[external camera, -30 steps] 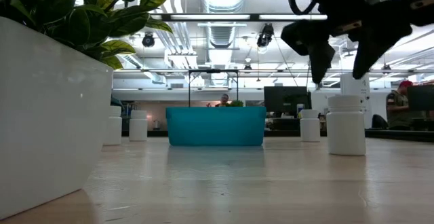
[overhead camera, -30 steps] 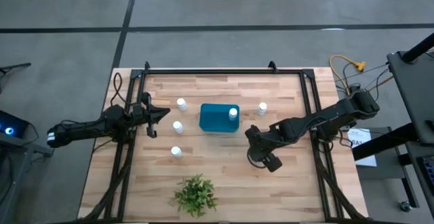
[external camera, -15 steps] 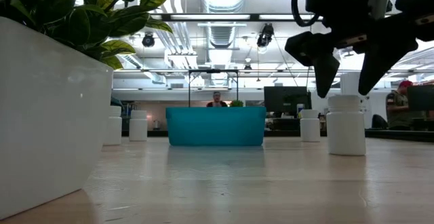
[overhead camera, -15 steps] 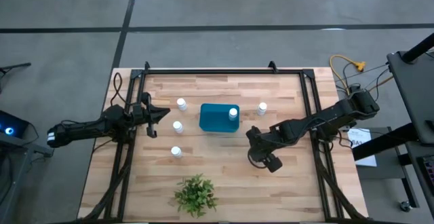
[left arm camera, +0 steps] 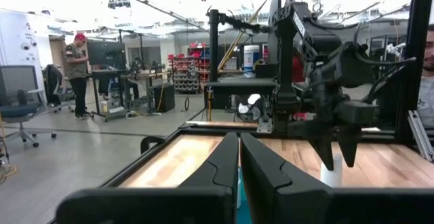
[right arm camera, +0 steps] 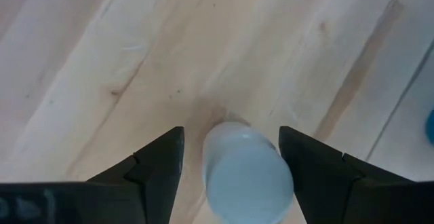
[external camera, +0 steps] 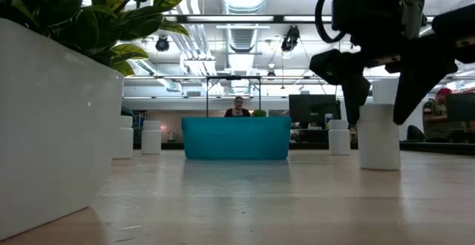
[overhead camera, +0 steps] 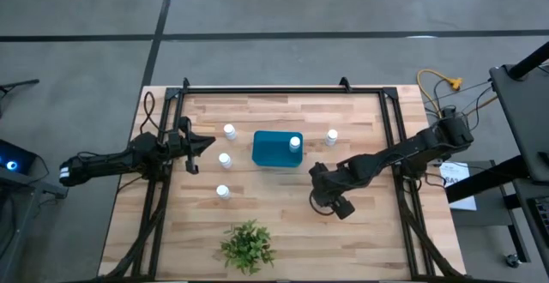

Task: Pick and place pill bottles into a basket
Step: Put the white medicine bottle into the blue bin

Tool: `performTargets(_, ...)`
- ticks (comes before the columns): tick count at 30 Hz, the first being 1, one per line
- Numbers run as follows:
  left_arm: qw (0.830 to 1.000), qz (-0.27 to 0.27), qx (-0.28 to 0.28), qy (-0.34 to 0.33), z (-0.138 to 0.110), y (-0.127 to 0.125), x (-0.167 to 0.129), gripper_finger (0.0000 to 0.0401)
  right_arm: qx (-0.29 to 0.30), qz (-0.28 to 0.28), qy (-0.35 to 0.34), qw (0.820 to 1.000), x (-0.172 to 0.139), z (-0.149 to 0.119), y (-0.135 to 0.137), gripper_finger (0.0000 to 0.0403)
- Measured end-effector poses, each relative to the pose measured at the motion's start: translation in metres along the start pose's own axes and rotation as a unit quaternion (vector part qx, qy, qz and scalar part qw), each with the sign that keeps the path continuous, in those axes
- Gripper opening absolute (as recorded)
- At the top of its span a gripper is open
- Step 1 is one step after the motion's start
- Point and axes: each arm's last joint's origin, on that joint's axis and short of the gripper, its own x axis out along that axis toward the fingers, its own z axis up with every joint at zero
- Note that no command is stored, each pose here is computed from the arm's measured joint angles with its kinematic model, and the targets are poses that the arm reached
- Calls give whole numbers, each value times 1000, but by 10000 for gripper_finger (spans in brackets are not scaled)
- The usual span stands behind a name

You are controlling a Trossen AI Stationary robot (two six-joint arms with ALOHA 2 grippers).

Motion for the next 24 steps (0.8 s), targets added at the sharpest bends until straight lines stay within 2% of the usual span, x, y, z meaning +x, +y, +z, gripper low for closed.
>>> performTargets(12, 1000, 0, 0, 2, 0, 0, 0, 0, 0, -2, 6, 1000, 4, 0, -2, 229)
performTargets(24, 1000, 0, 0, 5, -1, 0, 1, 0, 10, -2, 25, 1000, 5, -5, -6, 201)
